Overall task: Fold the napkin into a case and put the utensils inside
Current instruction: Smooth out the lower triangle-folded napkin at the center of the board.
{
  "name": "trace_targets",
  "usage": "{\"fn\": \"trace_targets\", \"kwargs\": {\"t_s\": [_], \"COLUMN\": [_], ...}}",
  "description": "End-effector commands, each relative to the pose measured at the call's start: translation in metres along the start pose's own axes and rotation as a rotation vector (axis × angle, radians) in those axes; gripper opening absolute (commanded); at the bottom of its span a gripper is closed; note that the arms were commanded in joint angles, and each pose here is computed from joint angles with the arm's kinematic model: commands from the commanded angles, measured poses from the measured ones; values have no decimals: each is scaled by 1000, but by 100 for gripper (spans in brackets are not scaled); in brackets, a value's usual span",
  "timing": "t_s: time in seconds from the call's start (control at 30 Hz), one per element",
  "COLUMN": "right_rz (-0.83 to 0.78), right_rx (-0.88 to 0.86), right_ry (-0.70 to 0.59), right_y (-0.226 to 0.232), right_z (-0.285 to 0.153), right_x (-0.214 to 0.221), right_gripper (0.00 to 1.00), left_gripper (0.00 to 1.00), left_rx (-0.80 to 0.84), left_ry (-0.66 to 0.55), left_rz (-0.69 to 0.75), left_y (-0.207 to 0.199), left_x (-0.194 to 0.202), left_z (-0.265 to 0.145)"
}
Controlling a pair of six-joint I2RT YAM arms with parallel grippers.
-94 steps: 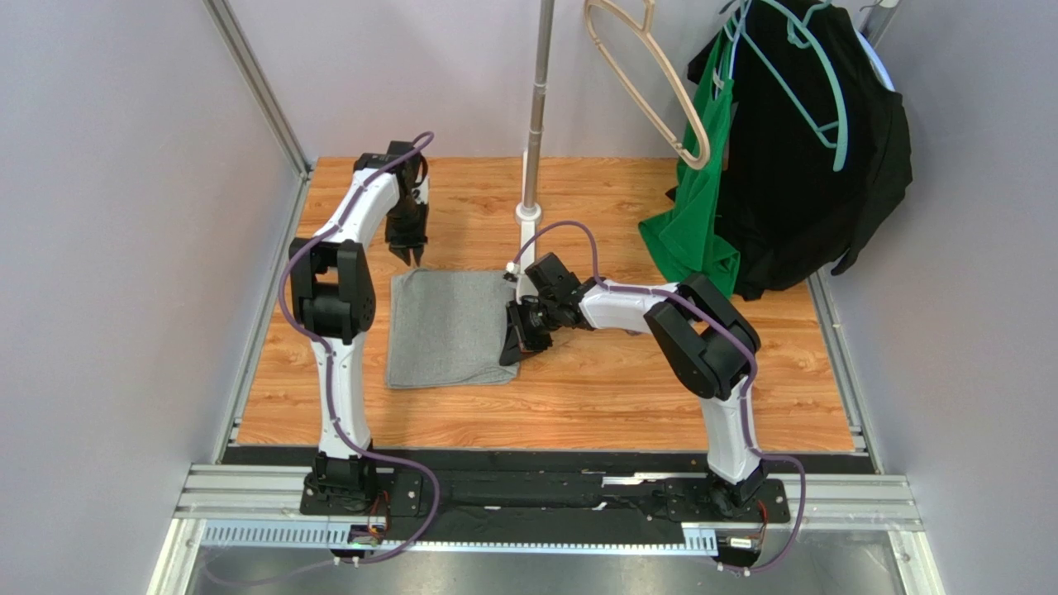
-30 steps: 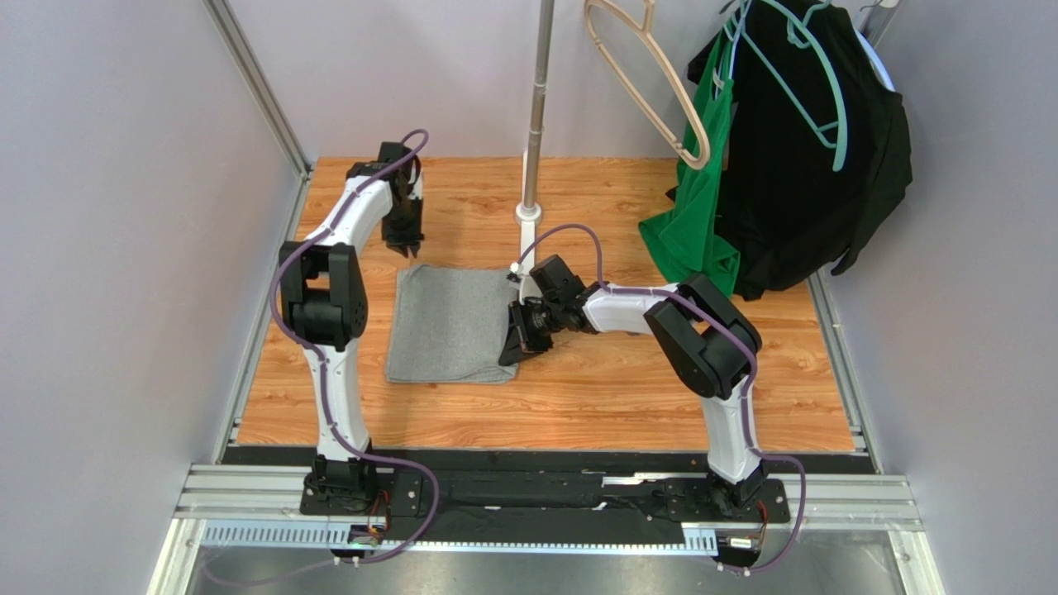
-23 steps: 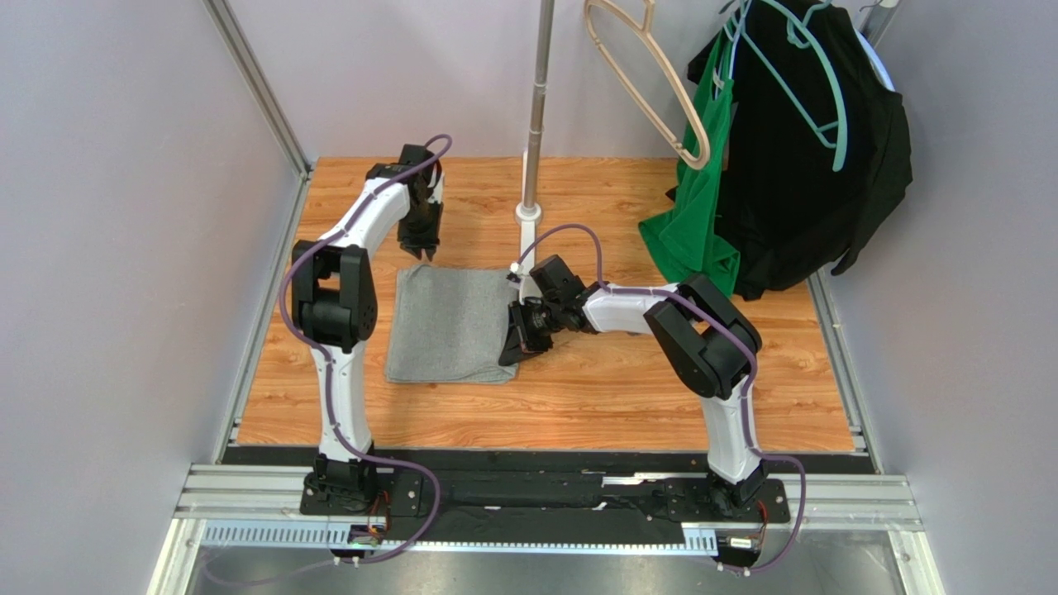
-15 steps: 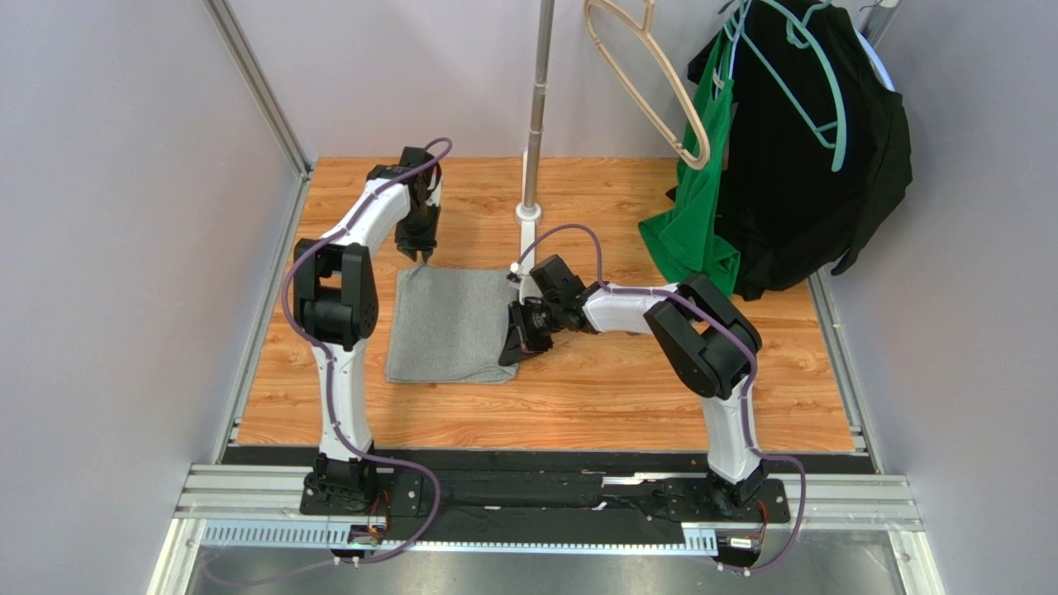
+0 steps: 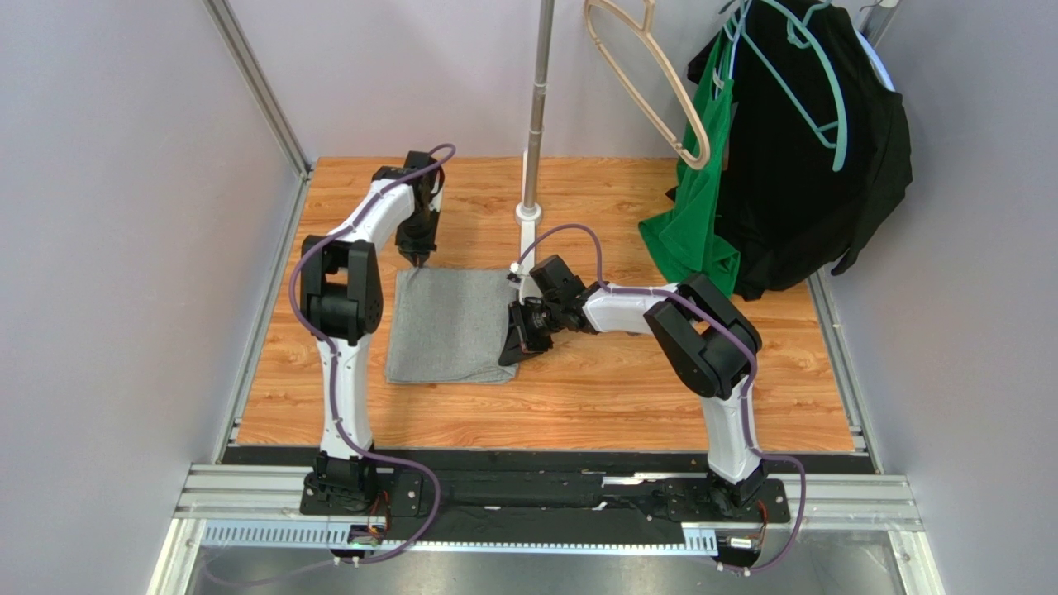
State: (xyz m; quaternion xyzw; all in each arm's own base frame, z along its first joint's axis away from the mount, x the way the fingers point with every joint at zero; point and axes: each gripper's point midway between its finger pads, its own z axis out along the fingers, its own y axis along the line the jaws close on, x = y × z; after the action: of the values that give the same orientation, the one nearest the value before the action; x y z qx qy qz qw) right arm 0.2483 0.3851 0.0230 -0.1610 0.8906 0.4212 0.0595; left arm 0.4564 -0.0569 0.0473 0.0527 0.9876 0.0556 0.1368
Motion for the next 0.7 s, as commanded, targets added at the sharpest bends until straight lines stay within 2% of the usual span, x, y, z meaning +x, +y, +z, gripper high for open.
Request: {"fn": "trace_targets", "kwargs": {"t_s": [0.0,0.1,0.13,0.33,0.37,0.43,0.47,0.53,0.6,0.63,0.67], "right_rz": [12,23,25,48,52,60,64,59,57,53,51], "right_rx": [83,97,104,137,141,143,143,141,139,139,139], "right_ry": [36,35,38,49,56,66,66,63,62,59,58], "right_y": [-24,-28,-28,-40,-42,-45,-45,-43,-42,-41,-40], "right_z": [9,9,9,10,11,13,14,14,14,14,14], "right_x": [18,20,21,35,38,42,42,41,41,39,39], "right_gripper": [0,0,0,0,0,0,0,0,0,0,0], "left_gripper": [9,0,0,0,0,0,0,0,0,4,15], "left_rx": [-57,-78,-69,247,347,451,482,593,632,652,668], "left_ry": [6,23,17,83,89,101,100,127,162,166,170], "left_rz": [5,-25,-50,-233,-323,-414,-483,-551,-606,-630,-660], "left_y": [10,19,26,25,33,35,45,40,41,42,41], "left_x": [-8,-11,-16,-17,-19,-18,-18,-16,-9,-8,-7], "left_z": [-3,-3,-5,-1,-3,-4,-5,-4,1,1,-3]}}
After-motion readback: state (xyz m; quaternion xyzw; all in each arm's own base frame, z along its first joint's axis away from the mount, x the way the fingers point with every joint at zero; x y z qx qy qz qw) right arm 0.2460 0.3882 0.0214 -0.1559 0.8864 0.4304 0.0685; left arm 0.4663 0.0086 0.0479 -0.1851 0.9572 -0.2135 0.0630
